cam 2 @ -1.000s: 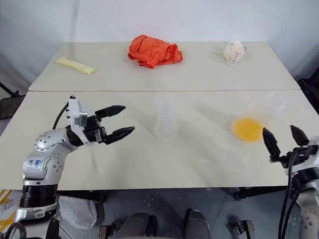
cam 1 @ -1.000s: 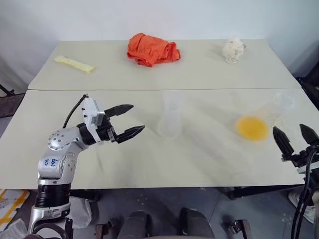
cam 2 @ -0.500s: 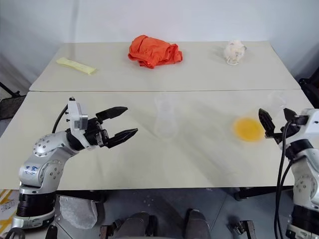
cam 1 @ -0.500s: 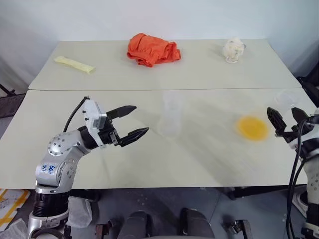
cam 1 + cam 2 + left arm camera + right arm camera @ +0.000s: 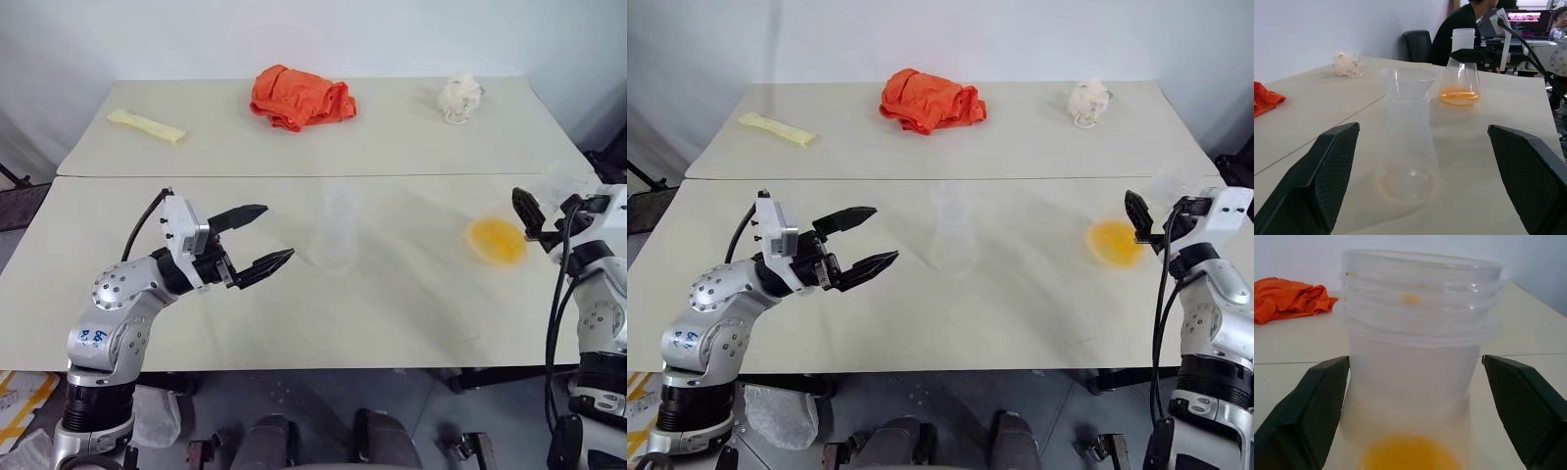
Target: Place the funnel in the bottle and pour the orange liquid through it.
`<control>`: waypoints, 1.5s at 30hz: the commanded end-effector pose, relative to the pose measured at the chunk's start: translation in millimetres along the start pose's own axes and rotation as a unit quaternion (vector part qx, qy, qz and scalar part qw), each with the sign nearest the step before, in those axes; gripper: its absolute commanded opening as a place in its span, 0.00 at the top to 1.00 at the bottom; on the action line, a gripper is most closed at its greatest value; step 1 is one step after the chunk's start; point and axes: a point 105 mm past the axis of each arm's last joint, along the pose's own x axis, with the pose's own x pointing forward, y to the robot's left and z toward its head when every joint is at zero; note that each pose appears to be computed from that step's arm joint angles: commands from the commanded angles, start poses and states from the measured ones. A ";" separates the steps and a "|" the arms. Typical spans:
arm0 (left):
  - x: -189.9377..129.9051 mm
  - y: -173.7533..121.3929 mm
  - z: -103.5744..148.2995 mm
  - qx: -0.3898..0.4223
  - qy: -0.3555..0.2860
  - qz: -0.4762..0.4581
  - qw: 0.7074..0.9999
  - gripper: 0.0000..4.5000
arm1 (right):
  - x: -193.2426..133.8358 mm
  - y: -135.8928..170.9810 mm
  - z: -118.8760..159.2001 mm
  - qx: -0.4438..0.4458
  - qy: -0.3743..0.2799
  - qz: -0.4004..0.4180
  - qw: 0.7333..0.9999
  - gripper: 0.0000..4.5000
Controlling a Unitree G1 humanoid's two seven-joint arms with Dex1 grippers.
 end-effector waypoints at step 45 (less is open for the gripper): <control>1.9 -1.4 1.4 0.022 -0.007 -0.002 1.000 0.00 | 24.7 109.0 68.7 -0.154 -0.117 0.192 0.962 0.45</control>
